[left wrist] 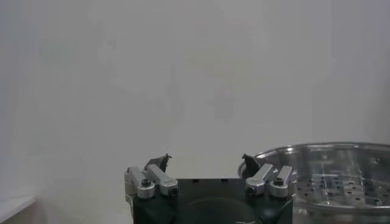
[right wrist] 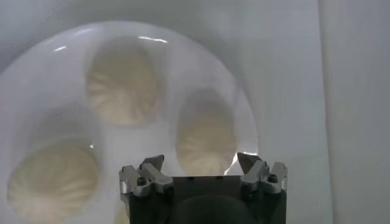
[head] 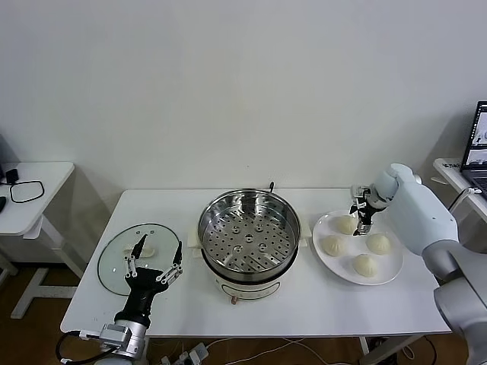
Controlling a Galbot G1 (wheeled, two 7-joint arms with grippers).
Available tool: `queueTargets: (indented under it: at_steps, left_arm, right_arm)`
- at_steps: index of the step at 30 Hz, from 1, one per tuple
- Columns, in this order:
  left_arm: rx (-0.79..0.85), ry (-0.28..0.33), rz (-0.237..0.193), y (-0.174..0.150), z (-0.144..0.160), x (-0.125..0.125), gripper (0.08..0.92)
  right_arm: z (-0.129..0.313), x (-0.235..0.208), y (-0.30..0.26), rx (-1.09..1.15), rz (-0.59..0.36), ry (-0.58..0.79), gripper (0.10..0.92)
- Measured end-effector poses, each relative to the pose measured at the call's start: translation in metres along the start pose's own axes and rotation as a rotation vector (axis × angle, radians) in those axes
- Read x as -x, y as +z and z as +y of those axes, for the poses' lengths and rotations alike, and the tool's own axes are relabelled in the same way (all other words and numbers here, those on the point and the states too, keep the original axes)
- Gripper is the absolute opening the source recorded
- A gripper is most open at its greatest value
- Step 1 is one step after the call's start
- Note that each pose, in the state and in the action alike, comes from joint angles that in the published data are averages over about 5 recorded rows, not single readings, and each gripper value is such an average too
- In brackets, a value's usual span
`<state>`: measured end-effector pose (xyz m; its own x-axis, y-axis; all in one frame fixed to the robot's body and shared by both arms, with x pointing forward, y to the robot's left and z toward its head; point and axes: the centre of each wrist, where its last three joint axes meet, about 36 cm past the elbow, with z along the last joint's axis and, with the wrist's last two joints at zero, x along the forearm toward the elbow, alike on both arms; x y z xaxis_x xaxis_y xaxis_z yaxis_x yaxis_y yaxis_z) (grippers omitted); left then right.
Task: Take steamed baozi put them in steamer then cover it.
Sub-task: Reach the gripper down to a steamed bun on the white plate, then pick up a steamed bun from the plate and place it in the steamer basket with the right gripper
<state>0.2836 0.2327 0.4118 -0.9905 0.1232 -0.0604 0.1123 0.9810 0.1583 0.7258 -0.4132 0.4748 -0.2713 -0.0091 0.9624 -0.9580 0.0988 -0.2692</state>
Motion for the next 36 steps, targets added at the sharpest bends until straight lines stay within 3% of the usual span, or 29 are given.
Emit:
queueTargets:
  at_steps: [16, 24, 36]
  left_arm:
    - [0.008, -0.004, -0.003, 0.001, 0.001, -0.001, 0.823]
    - [0.008, -0.004, -0.006, 0.001, 0.001, -0.001, 0.823]
    - [0.008, -0.005, -0.008, 0.002, 0.001, 0.0, 0.823]
  right_arm:
    - [0.001, 0.013, -0.014, -0.013, 0.016, 0.01, 0.819]
    - [0.001, 0.015, -0.016, -0.018, 0.023, 0.019, 0.712]
    - [-0.003, 0.002, -0.012, -0.035, 0.018, 0.036, 0.699]
